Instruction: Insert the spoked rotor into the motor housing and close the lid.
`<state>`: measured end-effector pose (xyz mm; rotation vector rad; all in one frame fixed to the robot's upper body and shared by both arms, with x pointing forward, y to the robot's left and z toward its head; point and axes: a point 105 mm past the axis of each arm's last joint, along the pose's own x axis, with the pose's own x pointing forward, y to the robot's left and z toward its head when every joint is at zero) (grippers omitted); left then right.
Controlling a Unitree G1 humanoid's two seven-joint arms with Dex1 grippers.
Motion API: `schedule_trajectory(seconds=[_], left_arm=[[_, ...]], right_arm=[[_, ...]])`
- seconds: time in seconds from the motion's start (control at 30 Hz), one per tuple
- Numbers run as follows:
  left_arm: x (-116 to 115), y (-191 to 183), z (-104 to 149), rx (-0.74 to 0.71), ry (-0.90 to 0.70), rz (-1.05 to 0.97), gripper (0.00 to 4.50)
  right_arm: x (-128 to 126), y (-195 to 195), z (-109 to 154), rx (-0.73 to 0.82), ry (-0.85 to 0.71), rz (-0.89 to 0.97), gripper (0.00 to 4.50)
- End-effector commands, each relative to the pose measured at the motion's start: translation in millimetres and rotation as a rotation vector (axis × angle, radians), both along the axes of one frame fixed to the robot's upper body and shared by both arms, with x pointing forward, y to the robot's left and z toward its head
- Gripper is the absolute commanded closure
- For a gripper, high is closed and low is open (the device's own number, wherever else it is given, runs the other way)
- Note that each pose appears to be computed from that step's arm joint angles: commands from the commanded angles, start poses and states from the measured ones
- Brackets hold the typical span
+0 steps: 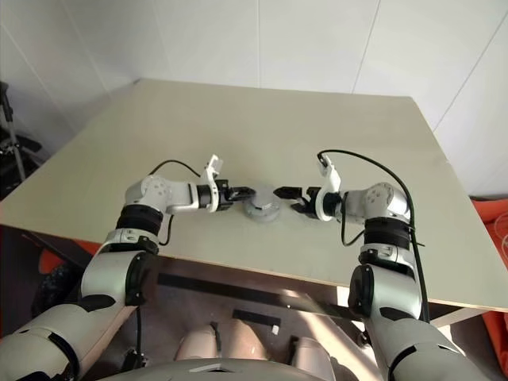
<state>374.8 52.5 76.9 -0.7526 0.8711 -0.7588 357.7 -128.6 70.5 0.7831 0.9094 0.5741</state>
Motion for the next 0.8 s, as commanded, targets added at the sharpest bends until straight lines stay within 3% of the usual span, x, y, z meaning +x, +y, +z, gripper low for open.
schedule_trajectory(seconds=[0.03,0.5,0.8], left_arm=[[-5.6,11.2,-17.4,0.082,0.049,0.009,4.50],[-6.7,14.0,-17.7,0.093,0.044,0.013,4.50],[-6.7,15.4,-18.6,0.104,0.043,0.017,4.50]], right_arm=[[-12.1,21.5,-5.8,0.088,0.056,0.057,0.04],[-1.6,61.5,1.4,0.240,0.039,0.021,0.04],[7.6,96.2,25.6,0.381,0.002,0.026,0.04]])
